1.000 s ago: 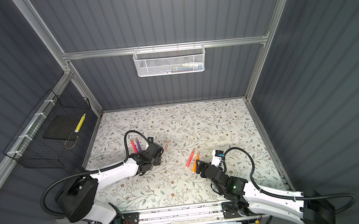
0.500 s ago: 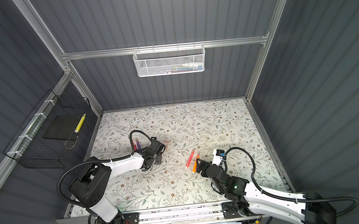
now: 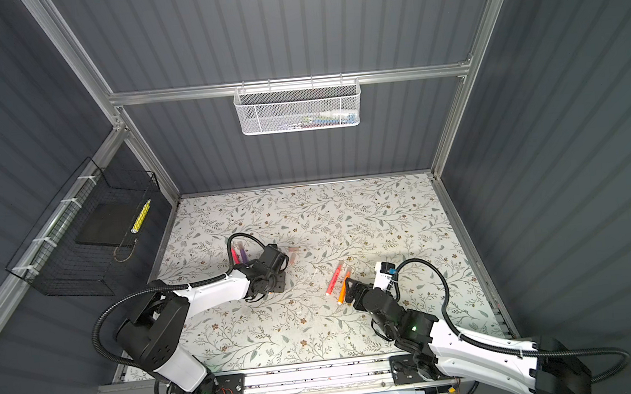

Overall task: Insert the pens into the pen caps
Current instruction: 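Move the left gripper to an uncapped orange marker and grasp it, then lift the orange marker upright with the left gripper while the right gripper approaches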

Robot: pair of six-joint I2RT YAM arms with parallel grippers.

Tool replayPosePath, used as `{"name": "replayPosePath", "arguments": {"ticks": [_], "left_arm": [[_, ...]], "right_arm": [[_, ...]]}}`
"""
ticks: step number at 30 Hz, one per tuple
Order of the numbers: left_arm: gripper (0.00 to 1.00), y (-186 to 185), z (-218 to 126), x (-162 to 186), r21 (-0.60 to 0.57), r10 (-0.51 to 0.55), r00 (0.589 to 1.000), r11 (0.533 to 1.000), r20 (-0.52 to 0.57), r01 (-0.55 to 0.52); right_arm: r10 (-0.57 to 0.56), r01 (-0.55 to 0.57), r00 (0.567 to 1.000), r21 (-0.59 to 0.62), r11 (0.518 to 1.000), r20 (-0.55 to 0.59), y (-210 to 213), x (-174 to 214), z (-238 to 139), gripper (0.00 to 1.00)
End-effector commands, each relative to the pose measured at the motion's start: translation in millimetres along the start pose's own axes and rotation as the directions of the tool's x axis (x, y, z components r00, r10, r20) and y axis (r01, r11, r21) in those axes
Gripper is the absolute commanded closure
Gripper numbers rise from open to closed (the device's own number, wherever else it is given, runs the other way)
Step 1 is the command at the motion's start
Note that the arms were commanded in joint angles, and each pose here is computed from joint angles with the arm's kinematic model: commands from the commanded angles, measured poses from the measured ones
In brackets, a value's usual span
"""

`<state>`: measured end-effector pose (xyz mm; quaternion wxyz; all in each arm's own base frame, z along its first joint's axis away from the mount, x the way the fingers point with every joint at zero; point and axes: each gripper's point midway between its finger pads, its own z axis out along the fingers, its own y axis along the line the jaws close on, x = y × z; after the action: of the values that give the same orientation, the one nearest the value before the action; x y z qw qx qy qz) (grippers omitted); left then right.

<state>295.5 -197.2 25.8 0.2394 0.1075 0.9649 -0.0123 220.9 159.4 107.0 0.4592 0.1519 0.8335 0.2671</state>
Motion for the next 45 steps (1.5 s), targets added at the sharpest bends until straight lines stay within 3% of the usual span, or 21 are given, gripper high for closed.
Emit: {"name": "replayPosePath", "arguments": {"ticks": [1,10,16,18,23,26,29,33,40,45], "left_arm": [[0.60,3.2,-4.8,18.1,0.018,-0.012,0.999,1.000,-0.049,0.013],[0.59,6.2,7.8,34.2,-0.001,-0.023,0.995,1.000,-0.094,0.023],[0.87,2.1,8.8,33.8,0.020,-0.022,0.995,0.999,-0.094,0.024],[0.92,0.4,5.6,30.0,0.033,-0.025,0.997,0.999,-0.079,0.028],[0.97,-7.4,-11.4,9.9,0.094,-0.029,1.000,0.995,0.009,0.028],[1.00,-19.8,-35.6,-8.8,0.192,-0.034,0.994,0.981,0.100,0.014],[1.00,-42.9,-74.3,-22.7,0.317,-0.004,0.973,0.946,0.230,-0.070],[1.00,-64.2,-119.6,-24.8,0.366,0.037,0.925,0.912,0.378,-0.186],[1.00,-93.7,-147.0,-13.2,0.499,0.028,0.887,0.818,0.461,-0.286],[1.00,-95.3,-142.3,-9.4,0.499,0.033,0.888,0.818,0.459,-0.288]], "right_arm": [[0.008,-0.008,1.000,-0.007,1.000,0.006,2.4,-2.8,-0.2,0.11],[0.013,-0.013,1.000,-0.012,1.000,0.003,2.2,-1.5,0.7,0.10],[0.018,-0.018,1.000,-0.014,1.000,-0.002,1.8,-0.3,0.8,0.11],[0.024,-0.024,1.000,-0.024,0.999,-0.005,4.6,-0.2,1.2,0.11],[0.048,-0.052,0.998,-0.162,0.985,-0.031,41.3,-1.3,4.6,0.10],[0.038,-0.051,0.998,-0.228,0.972,-0.059,72.2,-2.6,11.6,0.10],[0.025,-0.052,0.995,-0.284,0.957,-0.095,100.9,1.5,23.2,0.10],[0.018,-0.067,0.989,-0.336,0.940,-0.147,130.8,10.2,39.8,0.12],[-0.002,-0.086,0.977,-0.405,0.910,-0.212,169.7,19.5,58.1,0.24],[0.006,-0.094,0.977,-0.408,0.908,-0.212,169.9,19.3,59.9,0.28]]}}
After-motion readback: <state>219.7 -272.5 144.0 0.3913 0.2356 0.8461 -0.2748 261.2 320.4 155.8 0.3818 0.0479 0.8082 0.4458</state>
